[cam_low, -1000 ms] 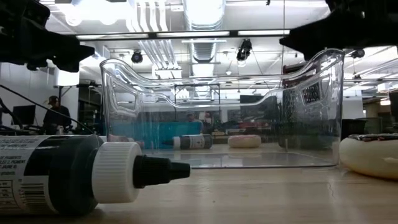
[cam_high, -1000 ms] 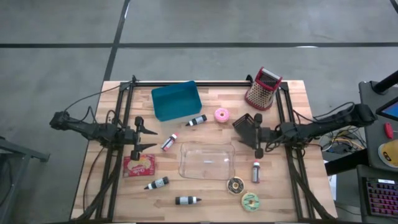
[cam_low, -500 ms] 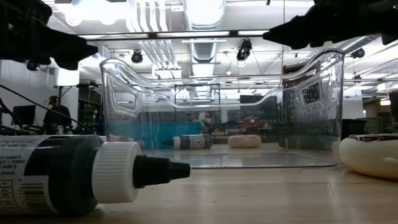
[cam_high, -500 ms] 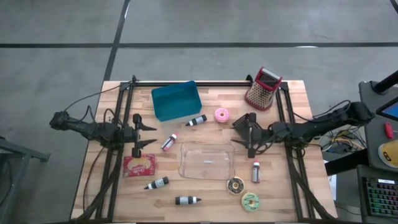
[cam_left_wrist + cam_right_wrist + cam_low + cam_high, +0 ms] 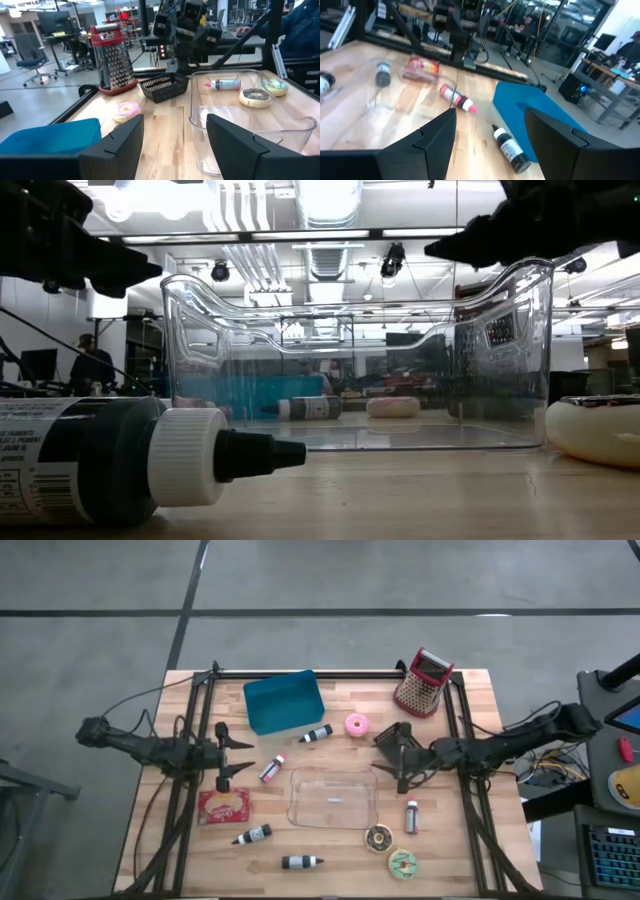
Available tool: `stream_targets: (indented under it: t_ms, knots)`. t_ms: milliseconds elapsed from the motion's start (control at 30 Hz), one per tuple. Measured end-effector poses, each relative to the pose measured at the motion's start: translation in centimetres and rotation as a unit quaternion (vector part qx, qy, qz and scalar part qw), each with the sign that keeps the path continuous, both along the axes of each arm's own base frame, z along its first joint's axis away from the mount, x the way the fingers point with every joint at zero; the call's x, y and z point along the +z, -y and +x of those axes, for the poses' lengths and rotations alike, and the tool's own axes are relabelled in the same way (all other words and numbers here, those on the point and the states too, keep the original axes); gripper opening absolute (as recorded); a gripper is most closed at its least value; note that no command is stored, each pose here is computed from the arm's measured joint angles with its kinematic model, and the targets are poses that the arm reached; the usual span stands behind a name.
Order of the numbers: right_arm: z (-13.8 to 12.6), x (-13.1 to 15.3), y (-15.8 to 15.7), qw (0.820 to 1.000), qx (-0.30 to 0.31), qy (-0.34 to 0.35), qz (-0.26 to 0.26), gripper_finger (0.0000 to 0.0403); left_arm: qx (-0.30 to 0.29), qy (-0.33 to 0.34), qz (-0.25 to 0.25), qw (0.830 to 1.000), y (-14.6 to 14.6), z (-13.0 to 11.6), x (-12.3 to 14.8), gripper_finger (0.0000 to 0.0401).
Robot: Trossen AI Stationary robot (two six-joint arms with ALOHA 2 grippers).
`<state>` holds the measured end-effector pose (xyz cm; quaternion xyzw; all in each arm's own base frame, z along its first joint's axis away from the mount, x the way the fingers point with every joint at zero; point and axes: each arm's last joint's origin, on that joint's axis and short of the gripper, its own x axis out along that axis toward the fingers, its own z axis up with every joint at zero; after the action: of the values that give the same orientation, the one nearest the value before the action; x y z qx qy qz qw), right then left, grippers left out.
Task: Pick & Place Food Item
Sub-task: Put the left pink food coloring bottle into the transparent bin
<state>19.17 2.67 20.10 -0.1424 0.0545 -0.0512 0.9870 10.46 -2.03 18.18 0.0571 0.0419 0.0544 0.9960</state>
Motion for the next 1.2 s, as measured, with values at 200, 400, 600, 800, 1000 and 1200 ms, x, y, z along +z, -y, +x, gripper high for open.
stream_targets:
  t_ms: [200,400,600,800,1000,1200]
  knots:
    - [-2.1,0.6,0.4,1.0,0.002,0.006,0.005,0.0232,-0.001,-0.016,0.007,1.0,0.1,0.3,0.0,0.022]
    - [-3.9,0.2,0.7,0.999,0.001,0.018,0.038,0.0232,-0.001,-0.016,0.007,1.0,0.1,0.3,0.0,0.022]
    - [-5.0,-1.3,0.9,0.998,-0.008,0.019,0.051,0.0232,0.0,-0.015,0.003,1.0,0.1,0.3,0.0,0.022]
    - [-5.3,-2.0,1.1,0.998,-0.018,0.012,0.067,0.0232,0.01,-0.014,-0.009,1.0,-0.1,0.3,0.0,0.022]
    - [-5.4,-2.4,1.1,0.997,-0.031,-0.002,0.075,0.0232,0.021,-0.021,-0.008,1.0,-0.3,0.4,-0.3,0.022]
    - [-5.4,-2.4,1.1,0.996,-0.031,-0.002,0.078,0.0232,0.025,-0.03,-0.009,0.999,-0.3,0.6,-0.6,0.022]
